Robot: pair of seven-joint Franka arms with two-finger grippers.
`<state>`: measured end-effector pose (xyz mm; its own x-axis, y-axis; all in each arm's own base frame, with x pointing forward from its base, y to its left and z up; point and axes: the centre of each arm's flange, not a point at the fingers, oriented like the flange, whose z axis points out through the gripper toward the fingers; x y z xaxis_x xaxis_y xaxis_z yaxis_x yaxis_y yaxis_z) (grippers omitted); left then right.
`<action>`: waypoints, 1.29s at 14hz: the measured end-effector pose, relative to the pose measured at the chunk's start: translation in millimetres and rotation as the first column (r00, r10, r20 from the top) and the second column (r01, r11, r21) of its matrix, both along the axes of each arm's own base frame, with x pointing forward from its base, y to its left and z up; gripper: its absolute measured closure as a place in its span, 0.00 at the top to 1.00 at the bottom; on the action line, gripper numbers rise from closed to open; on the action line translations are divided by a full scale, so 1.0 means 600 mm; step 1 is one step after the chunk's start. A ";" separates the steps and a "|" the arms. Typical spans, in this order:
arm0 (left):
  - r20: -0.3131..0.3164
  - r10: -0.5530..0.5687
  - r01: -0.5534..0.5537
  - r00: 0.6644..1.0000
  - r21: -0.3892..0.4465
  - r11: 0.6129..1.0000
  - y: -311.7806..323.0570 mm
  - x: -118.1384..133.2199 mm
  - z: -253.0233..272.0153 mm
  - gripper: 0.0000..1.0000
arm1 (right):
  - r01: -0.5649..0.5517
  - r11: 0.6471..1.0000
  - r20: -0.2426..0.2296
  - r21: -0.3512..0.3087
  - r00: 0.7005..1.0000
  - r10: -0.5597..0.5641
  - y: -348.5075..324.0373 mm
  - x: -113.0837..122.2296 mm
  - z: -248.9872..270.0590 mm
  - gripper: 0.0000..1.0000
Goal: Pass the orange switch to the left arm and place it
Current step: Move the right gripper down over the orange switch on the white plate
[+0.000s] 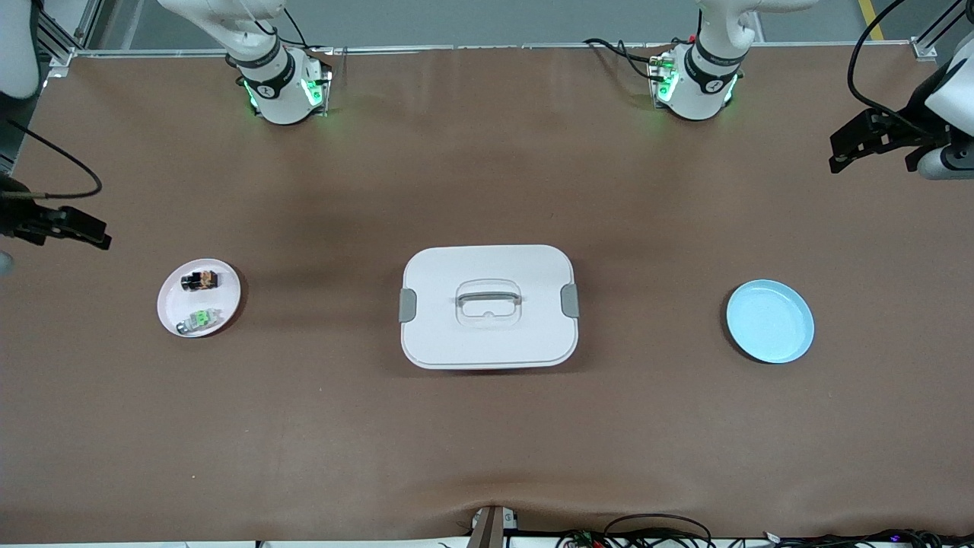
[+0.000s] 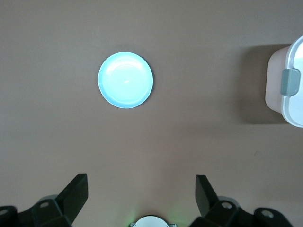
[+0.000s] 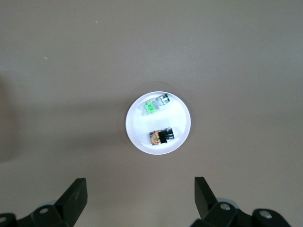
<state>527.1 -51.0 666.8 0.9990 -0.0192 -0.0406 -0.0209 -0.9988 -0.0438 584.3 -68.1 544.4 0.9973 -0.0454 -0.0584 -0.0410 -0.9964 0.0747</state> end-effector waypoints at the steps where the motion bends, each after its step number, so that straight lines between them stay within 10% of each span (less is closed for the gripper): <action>1: 0.000 0.000 0.000 1.000 0.000 1.000 0.000 0.001 -0.002 1.00 | -0.028 1.000 -0.008 -0.006 1.000 0.027 -0.002 0.003 -0.024 1.00; 18: 0.010 0.004 -0.004 1.000 -0.001 1.000 0.003 0.016 -0.024 1.00 | -0.221 0.975 -0.047 0.036 0.974 0.223 -0.111 -0.039 -0.410 1.00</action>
<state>537.0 -49.1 652.6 0.9994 -0.0156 -0.0307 -0.0169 -0.9989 -0.0429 560.7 -134.4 298.6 0.9780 0.1794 -0.1065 0.1845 -0.9820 0.0405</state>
